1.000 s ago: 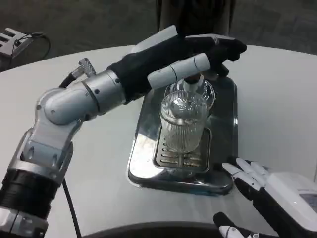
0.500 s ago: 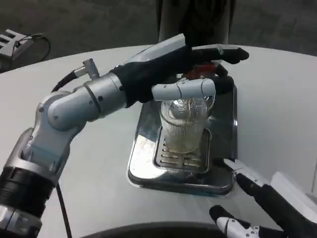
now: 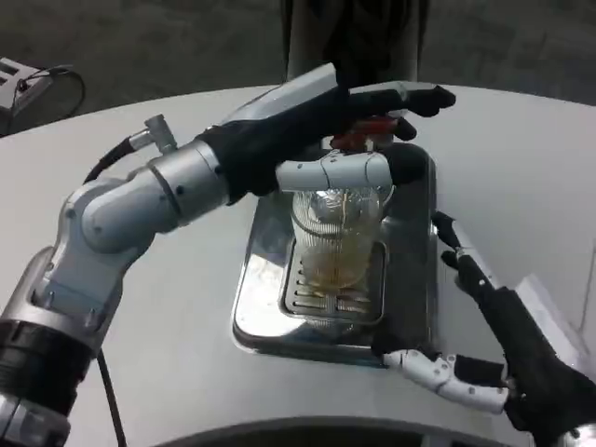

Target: Grasp the cup under the faucet to collect the drink, then remove the cup.

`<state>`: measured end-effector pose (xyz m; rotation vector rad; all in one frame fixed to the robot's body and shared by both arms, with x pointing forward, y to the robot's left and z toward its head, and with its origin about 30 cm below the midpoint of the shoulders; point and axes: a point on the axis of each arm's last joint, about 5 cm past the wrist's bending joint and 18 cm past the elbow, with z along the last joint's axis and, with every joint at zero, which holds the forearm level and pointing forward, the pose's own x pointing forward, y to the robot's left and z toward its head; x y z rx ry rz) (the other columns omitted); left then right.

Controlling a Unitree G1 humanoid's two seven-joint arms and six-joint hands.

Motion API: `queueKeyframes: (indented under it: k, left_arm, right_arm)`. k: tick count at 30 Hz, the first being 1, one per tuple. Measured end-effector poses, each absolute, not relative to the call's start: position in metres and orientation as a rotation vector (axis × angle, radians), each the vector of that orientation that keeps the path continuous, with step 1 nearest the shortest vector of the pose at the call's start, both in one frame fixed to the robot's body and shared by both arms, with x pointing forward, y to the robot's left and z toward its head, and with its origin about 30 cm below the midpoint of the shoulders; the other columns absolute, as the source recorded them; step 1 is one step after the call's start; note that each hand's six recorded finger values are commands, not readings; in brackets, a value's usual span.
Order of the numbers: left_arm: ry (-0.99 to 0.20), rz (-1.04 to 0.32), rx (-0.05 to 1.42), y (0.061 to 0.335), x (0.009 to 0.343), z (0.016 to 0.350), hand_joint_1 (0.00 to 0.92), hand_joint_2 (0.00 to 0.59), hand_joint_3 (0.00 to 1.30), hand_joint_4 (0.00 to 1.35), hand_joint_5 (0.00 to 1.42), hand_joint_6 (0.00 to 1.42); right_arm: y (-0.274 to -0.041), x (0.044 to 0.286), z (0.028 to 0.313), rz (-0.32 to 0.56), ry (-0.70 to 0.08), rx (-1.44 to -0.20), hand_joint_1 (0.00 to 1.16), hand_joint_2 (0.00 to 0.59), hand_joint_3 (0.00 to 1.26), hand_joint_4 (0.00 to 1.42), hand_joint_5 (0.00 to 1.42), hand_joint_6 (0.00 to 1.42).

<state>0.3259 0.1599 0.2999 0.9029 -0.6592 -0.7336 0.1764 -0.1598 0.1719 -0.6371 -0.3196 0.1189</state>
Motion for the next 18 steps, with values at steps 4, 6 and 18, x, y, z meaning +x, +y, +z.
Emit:
queueKeyframes:
  k: [4,6,18]
  left_arm:
    - [-0.664,-0.728,0.901,0.161,0.326,0.3,0.0,0.019,0.17,0.15,0.23,0.23]
    - [-0.664,-0.722,0.898,0.163,0.326,0.3,0.0,0.019,0.17,0.15,0.23,0.23]
    - [-0.67,-0.712,0.899,0.167,0.326,0.3,0.0,0.015,0.18,0.16,0.24,0.23]
  right_arm:
    - [-0.15,0.189,0.169,0.113,-0.323,-0.622,0.65,0.222,0.0,0.02,0.07,0.1]
    - [-0.147,0.196,0.166,0.099,-0.317,-0.61,0.65,0.221,0.0,0.02,0.07,0.1]
    - [-0.127,0.237,0.162,0.034,-0.3,-0.585,0.67,0.221,0.0,0.02,0.09,0.1]
